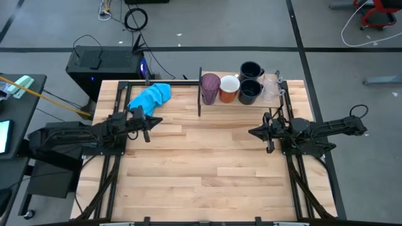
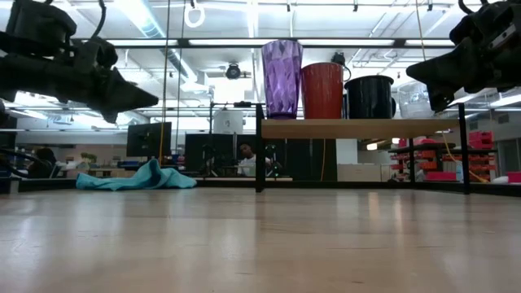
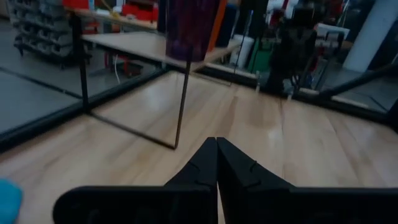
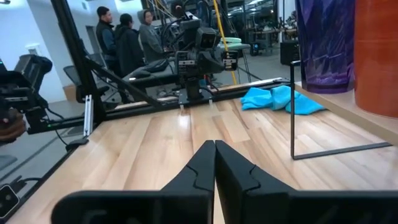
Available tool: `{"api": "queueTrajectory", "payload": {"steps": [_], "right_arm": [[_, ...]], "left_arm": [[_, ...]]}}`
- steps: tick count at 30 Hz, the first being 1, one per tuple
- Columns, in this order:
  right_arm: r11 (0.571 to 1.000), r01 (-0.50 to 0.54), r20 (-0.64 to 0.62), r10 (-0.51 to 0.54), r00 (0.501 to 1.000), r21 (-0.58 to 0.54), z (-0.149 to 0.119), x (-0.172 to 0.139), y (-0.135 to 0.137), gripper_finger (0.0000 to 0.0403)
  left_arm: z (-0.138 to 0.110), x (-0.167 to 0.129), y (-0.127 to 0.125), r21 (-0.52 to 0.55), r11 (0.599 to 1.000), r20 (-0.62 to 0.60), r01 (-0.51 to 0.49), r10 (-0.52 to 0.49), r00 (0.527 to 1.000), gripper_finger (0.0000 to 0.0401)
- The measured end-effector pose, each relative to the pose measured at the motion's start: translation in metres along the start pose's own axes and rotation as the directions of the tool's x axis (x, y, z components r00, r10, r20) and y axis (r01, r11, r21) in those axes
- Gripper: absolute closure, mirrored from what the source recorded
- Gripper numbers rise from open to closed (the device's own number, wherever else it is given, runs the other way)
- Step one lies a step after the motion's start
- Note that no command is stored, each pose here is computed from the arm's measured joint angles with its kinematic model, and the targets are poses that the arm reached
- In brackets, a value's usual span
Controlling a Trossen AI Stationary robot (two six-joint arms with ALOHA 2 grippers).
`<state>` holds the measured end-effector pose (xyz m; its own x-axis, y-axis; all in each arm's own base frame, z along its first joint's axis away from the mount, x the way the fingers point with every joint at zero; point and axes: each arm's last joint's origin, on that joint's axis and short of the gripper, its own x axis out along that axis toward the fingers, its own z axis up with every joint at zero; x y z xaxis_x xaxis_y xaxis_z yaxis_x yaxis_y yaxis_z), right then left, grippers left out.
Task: Stack small to large cups/mugs on shelf
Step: Return to Home Position
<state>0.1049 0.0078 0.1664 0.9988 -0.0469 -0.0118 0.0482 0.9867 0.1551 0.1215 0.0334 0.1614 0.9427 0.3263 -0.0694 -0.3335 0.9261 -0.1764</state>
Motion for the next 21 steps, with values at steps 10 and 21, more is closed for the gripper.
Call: {"api": "queueTrajectory", "payload": {"steps": [10,21], "right_arm": [[1.000,0.000,-0.001,0.000,1.000,0.000,0.000,0.000,0.000,0.0387],[1.000,0.000,-0.001,0.000,1.000,0.000,0.000,0.000,0.000,0.0385]], "left_arm": [[-0.011,-0.015,0.000,-0.089,0.996,-0.110,0.012,-0.022,0.994,0.0382],[-0.011,-0.016,0.000,-0.161,0.987,-0.107,0.012,-0.030,0.994,0.0375]]}}
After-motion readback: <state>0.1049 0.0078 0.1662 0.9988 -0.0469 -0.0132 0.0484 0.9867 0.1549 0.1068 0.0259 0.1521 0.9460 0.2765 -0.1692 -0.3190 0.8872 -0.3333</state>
